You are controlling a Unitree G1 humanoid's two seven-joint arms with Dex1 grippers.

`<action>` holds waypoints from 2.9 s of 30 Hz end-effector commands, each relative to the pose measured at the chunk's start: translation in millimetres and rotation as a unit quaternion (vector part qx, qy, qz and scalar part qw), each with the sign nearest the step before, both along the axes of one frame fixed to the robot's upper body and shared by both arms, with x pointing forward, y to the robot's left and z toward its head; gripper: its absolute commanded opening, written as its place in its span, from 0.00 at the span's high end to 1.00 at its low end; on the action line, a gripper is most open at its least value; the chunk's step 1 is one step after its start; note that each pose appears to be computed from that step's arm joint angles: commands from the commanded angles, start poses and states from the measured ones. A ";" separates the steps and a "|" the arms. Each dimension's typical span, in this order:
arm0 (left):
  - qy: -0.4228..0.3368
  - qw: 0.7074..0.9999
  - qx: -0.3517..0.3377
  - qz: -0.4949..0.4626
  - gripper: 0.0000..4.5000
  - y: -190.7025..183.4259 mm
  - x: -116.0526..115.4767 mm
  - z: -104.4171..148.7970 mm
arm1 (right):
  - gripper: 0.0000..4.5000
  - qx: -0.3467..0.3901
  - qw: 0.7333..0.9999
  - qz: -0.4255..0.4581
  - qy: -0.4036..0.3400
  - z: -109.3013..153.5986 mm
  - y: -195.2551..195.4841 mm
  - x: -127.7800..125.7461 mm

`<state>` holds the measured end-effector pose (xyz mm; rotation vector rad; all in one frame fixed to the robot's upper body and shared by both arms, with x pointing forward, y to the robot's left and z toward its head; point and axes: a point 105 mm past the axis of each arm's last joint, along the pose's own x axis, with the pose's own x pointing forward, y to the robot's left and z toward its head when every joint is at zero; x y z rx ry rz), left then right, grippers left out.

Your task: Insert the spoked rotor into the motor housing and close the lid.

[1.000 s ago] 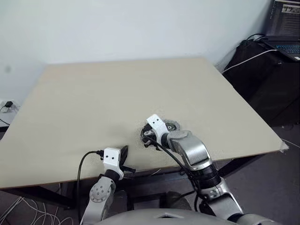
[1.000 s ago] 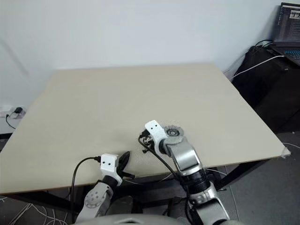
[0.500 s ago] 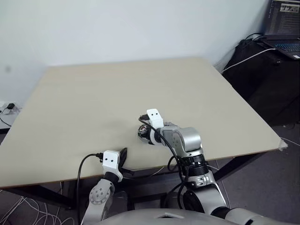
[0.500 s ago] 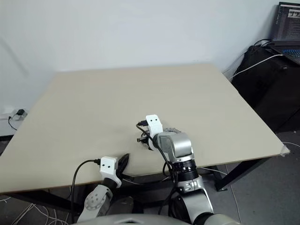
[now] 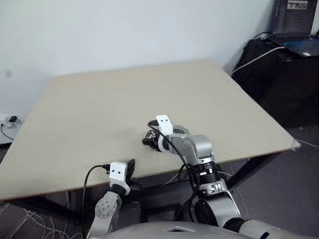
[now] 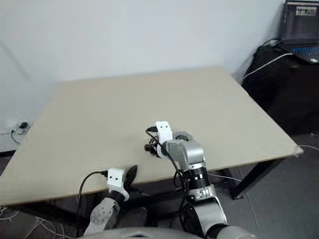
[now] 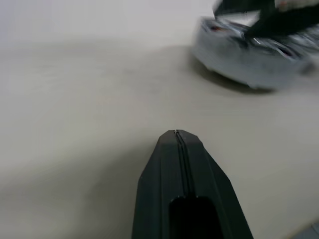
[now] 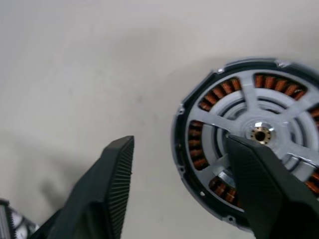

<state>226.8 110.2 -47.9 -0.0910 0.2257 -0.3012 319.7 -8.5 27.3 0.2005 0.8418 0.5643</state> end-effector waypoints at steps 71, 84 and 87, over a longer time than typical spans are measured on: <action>-0.114 0.992 0.012 -0.047 1.00 -15.4 1.5 29.4 | 0.99 -0.075 0.922 -0.079 -0.371 9.3 -96.3 -0.6; -0.113 0.993 0.006 -0.033 1.00 -6.2 2.3 31.8 | 0.99 -0.048 0.925 -0.007 -0.378 13.0 -70.9 -4.9; -0.110 0.993 0.005 -0.032 1.00 -6.1 2.2 30.8 | 0.99 -0.064 0.931 -0.009 -0.358 5.1 -74.8 -4.9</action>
